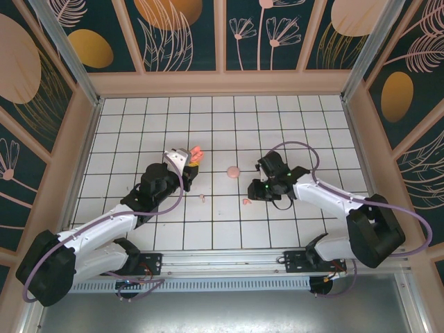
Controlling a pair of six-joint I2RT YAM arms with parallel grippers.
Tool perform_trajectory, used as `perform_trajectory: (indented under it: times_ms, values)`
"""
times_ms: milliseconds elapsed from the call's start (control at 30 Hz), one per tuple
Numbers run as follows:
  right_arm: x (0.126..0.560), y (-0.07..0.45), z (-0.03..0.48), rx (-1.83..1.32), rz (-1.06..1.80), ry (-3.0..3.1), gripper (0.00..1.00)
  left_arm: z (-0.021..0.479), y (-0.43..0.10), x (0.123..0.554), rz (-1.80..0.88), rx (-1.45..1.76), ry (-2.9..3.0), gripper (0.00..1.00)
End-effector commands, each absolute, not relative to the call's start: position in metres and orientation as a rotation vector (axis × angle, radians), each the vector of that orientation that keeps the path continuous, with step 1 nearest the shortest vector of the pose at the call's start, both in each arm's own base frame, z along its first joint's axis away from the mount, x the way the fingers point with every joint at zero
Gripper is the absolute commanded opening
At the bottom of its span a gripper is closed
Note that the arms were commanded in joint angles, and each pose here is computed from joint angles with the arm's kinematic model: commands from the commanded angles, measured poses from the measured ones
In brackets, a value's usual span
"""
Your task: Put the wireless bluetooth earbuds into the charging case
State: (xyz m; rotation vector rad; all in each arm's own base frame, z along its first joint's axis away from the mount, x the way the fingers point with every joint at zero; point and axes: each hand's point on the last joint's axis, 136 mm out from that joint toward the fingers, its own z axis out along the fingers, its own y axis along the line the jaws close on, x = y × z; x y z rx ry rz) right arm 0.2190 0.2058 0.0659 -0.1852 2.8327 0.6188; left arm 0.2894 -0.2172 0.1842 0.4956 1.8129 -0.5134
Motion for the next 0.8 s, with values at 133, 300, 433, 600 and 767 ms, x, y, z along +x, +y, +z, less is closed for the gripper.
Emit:
perform_trajectory:
  times_ms: [133, 300, 433, 600, 767]
  values:
    - [0.221, 0.199, 0.053, -0.406, 0.453, 2.865, 0.26, 0.191, -0.219, 0.288, -0.526, 0.493, 1.798, 0.08]
    - [0.220, 0.206, 0.043, -0.490, 0.425, 2.874, 0.25, 0.192, -0.219, 0.288, -0.522, 0.493, 1.801, 0.09]
    - [0.218, 0.211, 0.037, -0.533, 0.421, 2.880, 0.26, 0.192, -0.219, 0.289, -0.518, 0.498, 1.804, 0.09]
    - [0.216, 0.215, 0.028, -0.560, 0.410, 2.895, 0.26, 0.194, -0.220, 0.289, -0.520, 0.501, 1.797, 0.09]
    - [0.216, 0.218, 0.025, -0.569, 0.409, 2.893, 0.26, 0.194, -0.220, 0.289, -0.520, 0.504, 1.797, 0.09]
